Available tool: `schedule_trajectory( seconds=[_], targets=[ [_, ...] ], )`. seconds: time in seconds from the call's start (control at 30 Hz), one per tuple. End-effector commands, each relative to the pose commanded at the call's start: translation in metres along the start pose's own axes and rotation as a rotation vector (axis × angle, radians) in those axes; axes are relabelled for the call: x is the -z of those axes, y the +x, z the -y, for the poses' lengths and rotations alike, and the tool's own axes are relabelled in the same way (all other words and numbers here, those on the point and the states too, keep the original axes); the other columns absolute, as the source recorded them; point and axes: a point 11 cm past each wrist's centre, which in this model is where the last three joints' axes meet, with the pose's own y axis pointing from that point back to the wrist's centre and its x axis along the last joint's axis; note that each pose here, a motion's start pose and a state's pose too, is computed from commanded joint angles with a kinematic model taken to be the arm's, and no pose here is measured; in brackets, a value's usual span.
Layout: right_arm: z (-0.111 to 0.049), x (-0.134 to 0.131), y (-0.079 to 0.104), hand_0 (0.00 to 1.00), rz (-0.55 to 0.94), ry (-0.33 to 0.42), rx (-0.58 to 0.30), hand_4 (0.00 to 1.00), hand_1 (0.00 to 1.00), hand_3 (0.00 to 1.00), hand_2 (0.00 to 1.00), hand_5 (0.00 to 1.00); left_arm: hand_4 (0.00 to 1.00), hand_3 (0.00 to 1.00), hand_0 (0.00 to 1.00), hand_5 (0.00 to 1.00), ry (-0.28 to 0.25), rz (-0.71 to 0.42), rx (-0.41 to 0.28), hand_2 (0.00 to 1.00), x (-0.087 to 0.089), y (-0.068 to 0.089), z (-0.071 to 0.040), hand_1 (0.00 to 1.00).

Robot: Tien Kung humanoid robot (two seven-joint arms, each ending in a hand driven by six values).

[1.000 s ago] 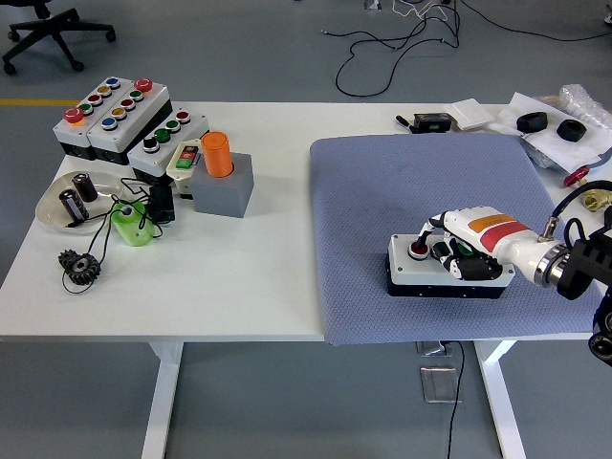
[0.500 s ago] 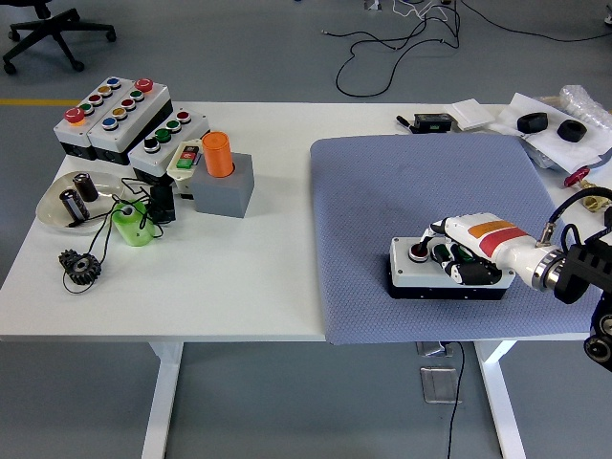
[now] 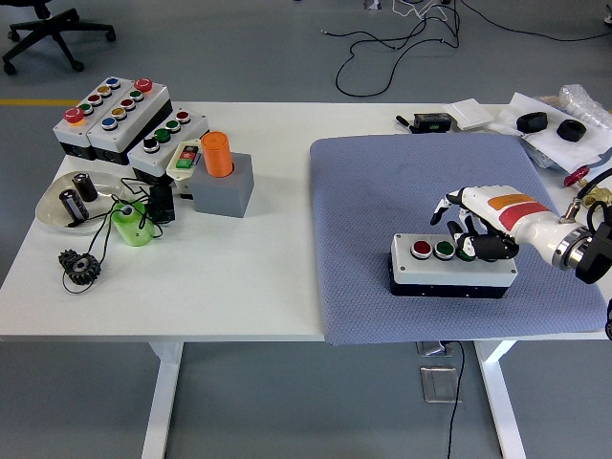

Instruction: Pick up the button,place it on the desk,press the button,press the button

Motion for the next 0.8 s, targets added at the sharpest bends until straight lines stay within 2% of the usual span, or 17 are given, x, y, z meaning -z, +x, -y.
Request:
schedule_trajectory(
  seconds=[0.17, 0.33, 0.37, 0.43, 0.53, 0.57, 0.73, 0.77, 0.8],
  targets=[
    [-0.005, -0.018, 0.015, 0.196, 0.039, -0.050, -0.051, 0.342, 0.002, 0.586, 0.097, 0.002, 0.281, 0.442, 0.601, 0.973, 0.003, 0.004, 0.001, 0.487, 0.002, -0.001, 0.000, 0.515],
    [-0.010, -0.042, 0.031, 0.196, 0.149, -0.121, -0.111, 0.342, 0.002, 0.586, 0.097, 0.002, 0.281, 0.442, 0.601, 0.973, 0.003, 0.006, 0.002, 0.487, 0.002, -0.001, 0.000, 0.515],
    [-0.012, -0.047, 0.033, 0.303, 0.170, -0.141, -0.118, 0.604, 0.002, 0.696, 0.153, 0.002, 0.279, 0.442, 0.601, 0.973, 0.003, 0.006, 0.002, 0.487, 0.002, -0.001, 0.000, 0.515],
    [-0.018, -0.065, 0.041, 0.303, 0.258, -0.209, -0.135, 0.604, 0.002, 0.696, 0.153, 0.002, 0.279, 0.442, 0.601, 0.973, 0.001, 0.006, 0.003, 0.487, 0.001, -0.001, 0.000, 0.515],
    [-0.024, -0.079, 0.050, 0.303, 0.369, -0.244, -0.162, 0.604, 0.002, 0.696, 0.153, 0.002, 0.279, 0.442, 0.601, 0.973, -0.001, 0.005, 0.003, 0.487, 0.000, -0.001, 0.000, 0.515],
    [-0.027, -0.088, 0.055, 0.430, 0.416, -0.258, -0.205, 0.709, 0.408, 0.917, 0.509, 0.111, 0.280, 0.443, 0.602, 0.973, -0.002, 0.004, 0.003, 0.487, -0.001, -0.001, 0.000, 0.518],
    [-0.036, -0.107, 0.063, 0.430, 0.590, -0.290, -0.284, 0.709, 0.408, 0.917, 0.509, 0.111, 0.280, 0.443, 0.602, 0.973, -0.005, 0.002, 0.002, 0.487, -0.002, 0.000, 0.000, 0.518],
    [-0.037, -0.109, 0.064, 0.485, 0.613, -0.295, -0.292, 0.777, 0.503, 0.952, 0.623, 0.153, 0.279, 0.444, 0.602, 0.972, -0.005, 0.002, 0.002, 0.487, -0.003, 0.000, 0.000, 0.518],
    [-0.038, -0.111, 0.064, 0.485, 0.629, -0.299, -0.299, 0.777, 0.503, 0.952, 0.623, 0.153, 0.279, 0.444, 0.602, 0.972, -0.005, 0.002, 0.002, 0.487, -0.003, 0.000, 0.000, 0.518]
  ],
)
